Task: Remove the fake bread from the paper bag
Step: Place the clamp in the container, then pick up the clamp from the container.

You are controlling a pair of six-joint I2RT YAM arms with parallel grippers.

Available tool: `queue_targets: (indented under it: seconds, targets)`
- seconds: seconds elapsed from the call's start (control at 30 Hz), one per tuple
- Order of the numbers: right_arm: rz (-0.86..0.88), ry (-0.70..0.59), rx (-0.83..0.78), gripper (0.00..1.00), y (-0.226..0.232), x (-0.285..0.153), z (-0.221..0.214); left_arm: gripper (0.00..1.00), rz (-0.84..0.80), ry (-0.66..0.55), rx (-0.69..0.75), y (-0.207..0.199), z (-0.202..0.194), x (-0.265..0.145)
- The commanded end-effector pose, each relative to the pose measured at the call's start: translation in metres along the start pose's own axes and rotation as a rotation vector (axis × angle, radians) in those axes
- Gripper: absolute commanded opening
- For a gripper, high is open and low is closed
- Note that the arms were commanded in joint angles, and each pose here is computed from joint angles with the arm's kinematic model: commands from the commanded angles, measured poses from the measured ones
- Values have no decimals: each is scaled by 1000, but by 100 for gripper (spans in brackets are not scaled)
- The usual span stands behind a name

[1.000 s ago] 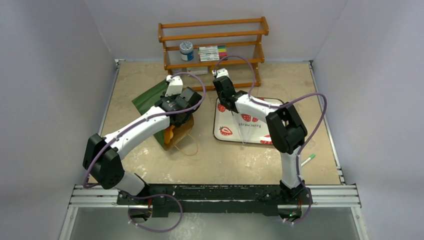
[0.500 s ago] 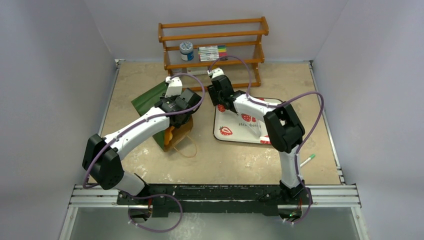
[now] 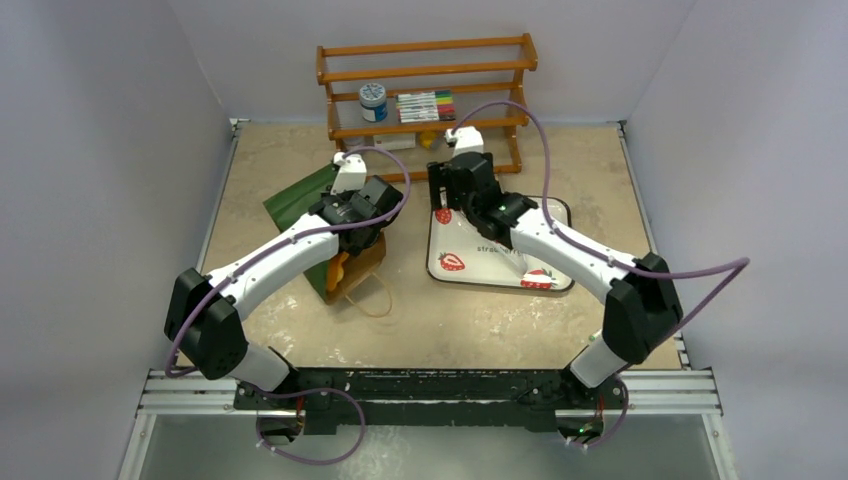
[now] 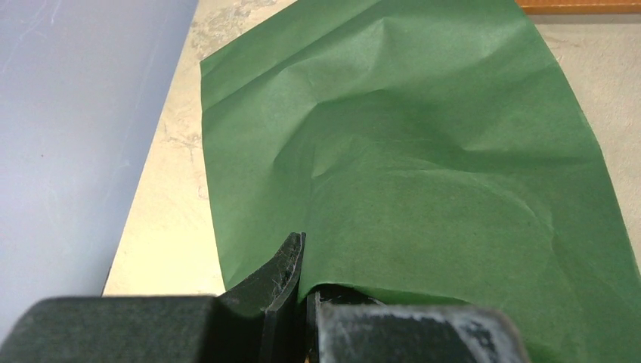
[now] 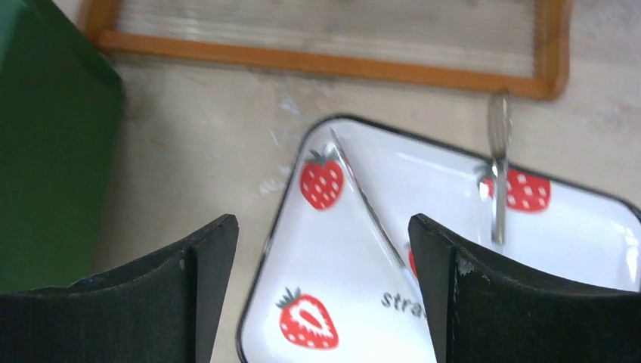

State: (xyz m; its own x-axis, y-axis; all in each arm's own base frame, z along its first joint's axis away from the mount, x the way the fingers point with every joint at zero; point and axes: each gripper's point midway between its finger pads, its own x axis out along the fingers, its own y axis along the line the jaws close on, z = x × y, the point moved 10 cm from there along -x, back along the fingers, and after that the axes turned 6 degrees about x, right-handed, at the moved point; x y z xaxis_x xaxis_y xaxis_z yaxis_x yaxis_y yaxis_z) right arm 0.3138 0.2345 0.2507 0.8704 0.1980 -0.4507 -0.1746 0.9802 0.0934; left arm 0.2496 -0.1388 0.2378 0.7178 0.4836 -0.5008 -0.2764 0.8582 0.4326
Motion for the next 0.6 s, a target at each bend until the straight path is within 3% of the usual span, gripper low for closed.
queue_targets:
  seconds: [0.0, 0.2, 0.57]
  targets:
    - [-135, 114, 31, 86, -24, -12, -39, 0, -16, -59, -47, 6, 24, -6]
    - [-247, 231, 37, 99, -41, -19, -77, 0, -48, -56, -37, 3, 32, -4]
    - [-414, 320, 28, 100, -59, -9, -100, 0, -88, -40, -25, 6, 40, 2]
